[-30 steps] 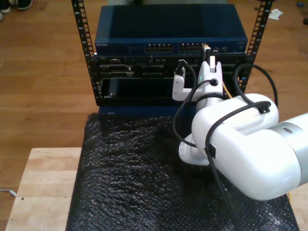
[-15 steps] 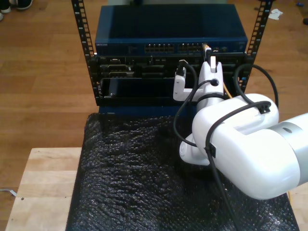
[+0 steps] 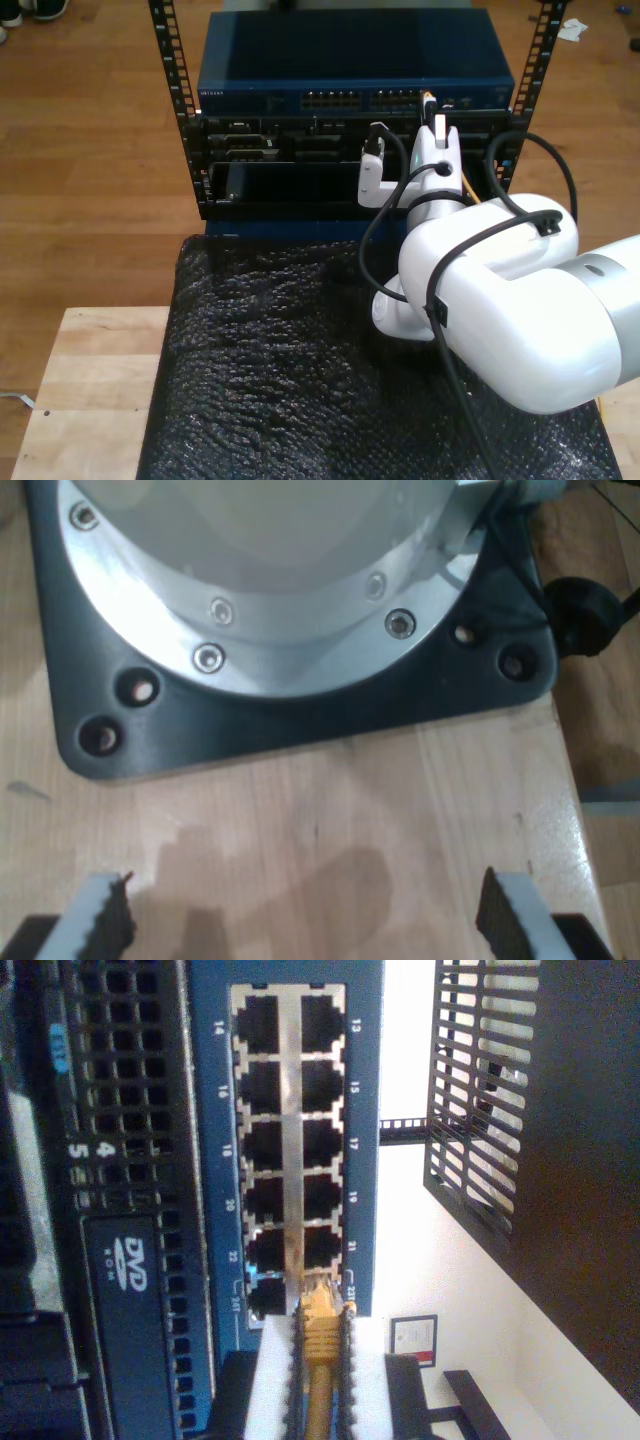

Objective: Grab the cable and plug it in

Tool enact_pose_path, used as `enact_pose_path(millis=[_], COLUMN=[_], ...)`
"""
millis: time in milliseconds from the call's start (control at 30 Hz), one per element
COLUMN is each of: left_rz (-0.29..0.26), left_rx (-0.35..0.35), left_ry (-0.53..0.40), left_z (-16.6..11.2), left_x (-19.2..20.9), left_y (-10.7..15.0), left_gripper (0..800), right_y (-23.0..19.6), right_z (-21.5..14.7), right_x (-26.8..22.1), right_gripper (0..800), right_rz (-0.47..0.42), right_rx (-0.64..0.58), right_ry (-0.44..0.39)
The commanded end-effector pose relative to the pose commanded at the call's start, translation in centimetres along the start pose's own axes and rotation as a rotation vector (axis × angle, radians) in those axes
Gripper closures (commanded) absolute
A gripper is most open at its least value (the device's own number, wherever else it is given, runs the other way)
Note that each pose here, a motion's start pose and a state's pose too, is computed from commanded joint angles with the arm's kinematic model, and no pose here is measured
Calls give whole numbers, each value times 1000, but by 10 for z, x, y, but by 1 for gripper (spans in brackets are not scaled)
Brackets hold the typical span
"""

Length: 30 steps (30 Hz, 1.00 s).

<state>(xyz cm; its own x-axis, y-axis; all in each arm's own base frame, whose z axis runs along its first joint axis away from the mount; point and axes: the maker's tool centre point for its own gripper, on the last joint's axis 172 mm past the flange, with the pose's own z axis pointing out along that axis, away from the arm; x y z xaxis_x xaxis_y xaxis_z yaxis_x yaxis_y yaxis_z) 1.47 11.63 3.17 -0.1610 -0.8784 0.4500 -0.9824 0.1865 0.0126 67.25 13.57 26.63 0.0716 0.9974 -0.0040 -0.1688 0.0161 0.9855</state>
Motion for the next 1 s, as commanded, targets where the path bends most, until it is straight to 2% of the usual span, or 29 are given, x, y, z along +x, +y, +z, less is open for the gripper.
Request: enact_pose_path(millis=[833,867,1000], left_rz=[0,0,0], left_rx=[0,0,0], left_ry=[0,0,0], left_z=[0,0,0], left_x=[0,0,0], left_y=[0,0,0], left_gripper=[0,0,0], right_y=[1,1,1], right_z=[10,10,9], right_x=[-1,-1,3], right_gripper=[800,793,624], right_rz=[1,1,-4], right_rx=[-10,-10,-10], right_ry=[12,12,30])
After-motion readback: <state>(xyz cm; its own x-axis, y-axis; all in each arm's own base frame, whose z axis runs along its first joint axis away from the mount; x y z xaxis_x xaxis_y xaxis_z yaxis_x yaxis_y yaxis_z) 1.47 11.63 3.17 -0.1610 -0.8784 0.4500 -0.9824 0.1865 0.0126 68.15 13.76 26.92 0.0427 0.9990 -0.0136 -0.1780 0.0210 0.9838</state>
